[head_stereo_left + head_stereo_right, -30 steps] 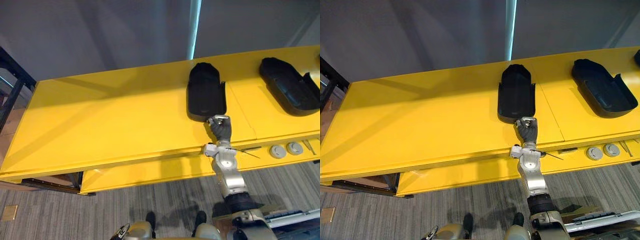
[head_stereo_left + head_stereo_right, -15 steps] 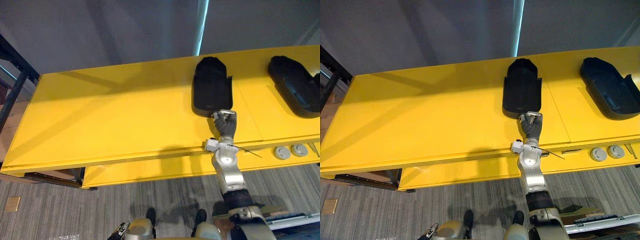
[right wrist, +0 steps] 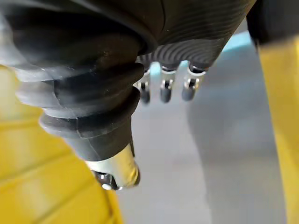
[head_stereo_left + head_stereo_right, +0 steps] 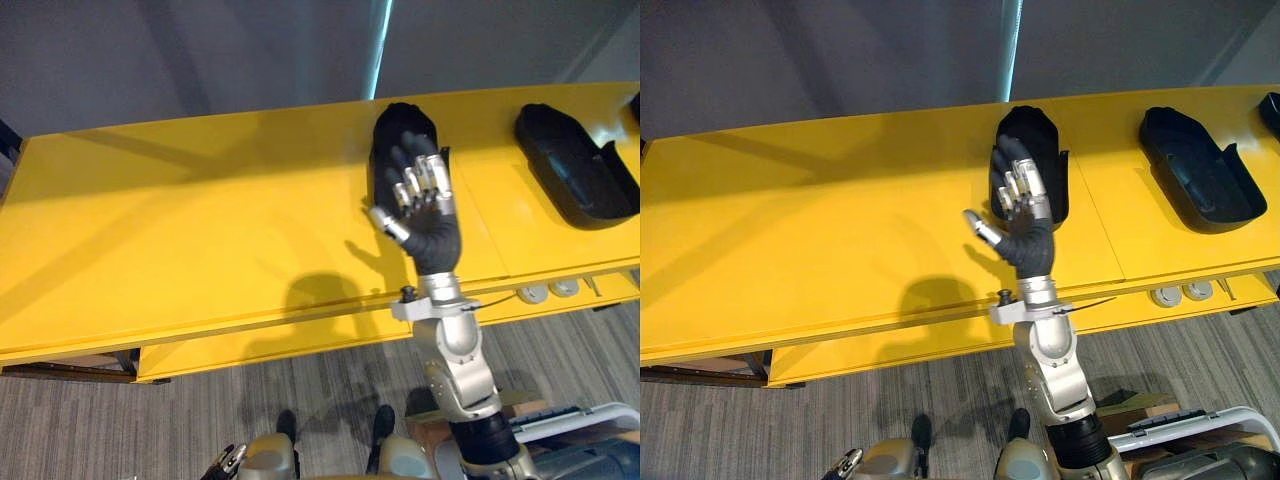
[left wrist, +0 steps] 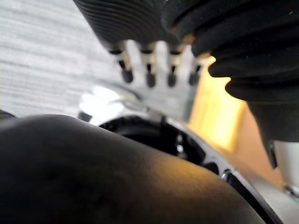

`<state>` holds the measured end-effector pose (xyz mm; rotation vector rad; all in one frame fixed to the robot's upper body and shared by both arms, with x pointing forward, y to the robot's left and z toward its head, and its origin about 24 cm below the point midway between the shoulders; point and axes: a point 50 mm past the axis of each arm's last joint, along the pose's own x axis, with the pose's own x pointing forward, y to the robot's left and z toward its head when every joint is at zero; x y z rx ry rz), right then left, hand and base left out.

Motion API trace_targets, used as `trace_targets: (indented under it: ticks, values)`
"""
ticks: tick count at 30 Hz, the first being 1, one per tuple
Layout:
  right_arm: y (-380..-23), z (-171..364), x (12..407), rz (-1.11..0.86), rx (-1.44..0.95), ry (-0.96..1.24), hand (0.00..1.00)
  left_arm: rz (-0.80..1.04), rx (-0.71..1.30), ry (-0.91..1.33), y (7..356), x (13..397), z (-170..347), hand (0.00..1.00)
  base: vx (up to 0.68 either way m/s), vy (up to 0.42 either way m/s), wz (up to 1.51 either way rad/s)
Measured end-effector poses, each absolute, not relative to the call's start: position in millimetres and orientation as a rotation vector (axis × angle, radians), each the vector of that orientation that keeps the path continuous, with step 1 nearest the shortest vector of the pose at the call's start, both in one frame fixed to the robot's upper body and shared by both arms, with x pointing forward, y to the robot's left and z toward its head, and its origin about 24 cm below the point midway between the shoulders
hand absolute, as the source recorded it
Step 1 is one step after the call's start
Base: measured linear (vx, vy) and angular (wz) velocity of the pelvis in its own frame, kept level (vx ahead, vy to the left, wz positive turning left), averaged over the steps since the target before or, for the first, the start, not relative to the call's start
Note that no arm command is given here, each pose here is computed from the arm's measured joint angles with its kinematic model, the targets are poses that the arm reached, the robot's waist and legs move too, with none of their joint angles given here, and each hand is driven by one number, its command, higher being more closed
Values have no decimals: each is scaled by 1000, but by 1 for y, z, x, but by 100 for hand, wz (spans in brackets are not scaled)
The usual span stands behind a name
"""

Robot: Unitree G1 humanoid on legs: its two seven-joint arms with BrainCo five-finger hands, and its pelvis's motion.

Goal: Walk over and take plastic housings, then place them on the shelf

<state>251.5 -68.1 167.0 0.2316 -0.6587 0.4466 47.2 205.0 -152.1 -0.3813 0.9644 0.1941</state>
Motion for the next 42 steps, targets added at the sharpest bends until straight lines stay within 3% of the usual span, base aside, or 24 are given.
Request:
trace_targets:
  ticks: [3, 13, 18, 25, 42]
  values:
    - [-44, 155, 268, 502, 212, -573, 0, 194, -382, 963, 205, 48, -152, 0, -11, -1, 23]
    - [-7, 124, 318, 356, 53, -337, 0, 196, -411, 989, 200, 49, -154, 0, -37, -5, 25]
    - [-37, 116, 344, -5, 60, -220, 0, 196, -444, 979, 187, 53, -154, 0, -73, 6, 11]
    - [-56, 125, 351, -226, 70, -227, 0, 210, -460, 987, 182, 52, -155, 0, -9, 0, -1]
    - [-73, 151, 357, -284, 89, -336, 0, 164, -434, 954, 182, 65, -152, 0, -7, 3, -5]
